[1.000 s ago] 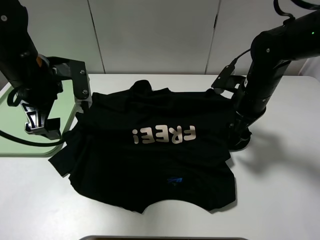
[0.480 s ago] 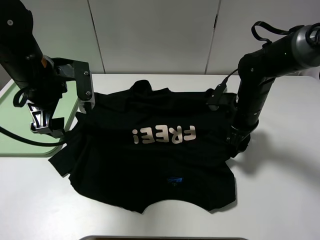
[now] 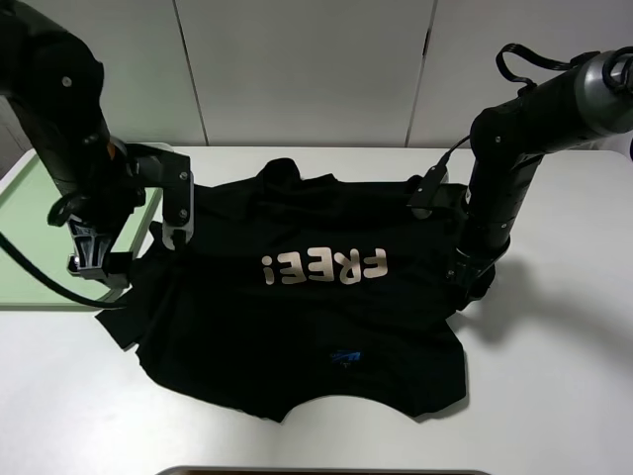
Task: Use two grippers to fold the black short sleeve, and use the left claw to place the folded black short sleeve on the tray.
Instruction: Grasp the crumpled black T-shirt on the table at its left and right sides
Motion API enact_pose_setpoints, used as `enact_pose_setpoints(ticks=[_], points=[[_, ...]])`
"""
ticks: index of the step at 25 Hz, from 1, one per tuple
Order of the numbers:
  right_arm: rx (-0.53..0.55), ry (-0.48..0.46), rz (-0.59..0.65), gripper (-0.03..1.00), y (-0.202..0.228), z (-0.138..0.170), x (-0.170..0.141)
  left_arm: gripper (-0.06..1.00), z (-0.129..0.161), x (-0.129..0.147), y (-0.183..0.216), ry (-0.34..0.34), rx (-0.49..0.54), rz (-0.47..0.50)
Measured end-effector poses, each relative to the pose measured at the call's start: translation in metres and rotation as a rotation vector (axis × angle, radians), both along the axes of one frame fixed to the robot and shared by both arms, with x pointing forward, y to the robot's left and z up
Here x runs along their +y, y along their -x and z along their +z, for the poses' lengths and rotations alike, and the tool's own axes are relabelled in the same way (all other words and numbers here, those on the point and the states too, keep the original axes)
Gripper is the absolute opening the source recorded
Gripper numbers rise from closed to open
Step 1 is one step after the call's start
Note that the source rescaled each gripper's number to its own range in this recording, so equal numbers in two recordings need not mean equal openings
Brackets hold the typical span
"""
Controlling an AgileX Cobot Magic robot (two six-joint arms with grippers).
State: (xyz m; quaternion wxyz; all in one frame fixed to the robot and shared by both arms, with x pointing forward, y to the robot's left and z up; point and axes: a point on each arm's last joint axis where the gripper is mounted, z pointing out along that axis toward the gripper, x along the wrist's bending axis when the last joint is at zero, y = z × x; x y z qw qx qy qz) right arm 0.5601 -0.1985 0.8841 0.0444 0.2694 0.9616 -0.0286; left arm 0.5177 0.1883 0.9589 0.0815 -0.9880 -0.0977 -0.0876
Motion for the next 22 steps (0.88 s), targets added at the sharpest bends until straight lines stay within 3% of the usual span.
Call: enact_pose_setpoints(ticks=[4, 6, 14, 22], points=[[-0.002, -0.001, -0.001, 0.96, 0.000, 0.000, 0.000, 0.96, -0.023, 0.001, -0.008, -0.076, 0.033, -0.048], [-0.002, -0.001, -0.001, 0.96, 0.000, 0.000, 0.000, 0.96, -0.030, 0.000, -0.011, -0.078, 0.027, -0.061], [0.000, -0.015, -0.015, 0.96, 0.000, 0.000, 0.001, 0.96, -0.031, -0.003, -0.026, -0.034, -0.106, -0.110], [0.002, -0.027, -0.028, 0.96, 0.000, 0.000, 0.002, 0.96, -0.032, 0.009, -0.041, 0.032, -0.186, -0.074]])
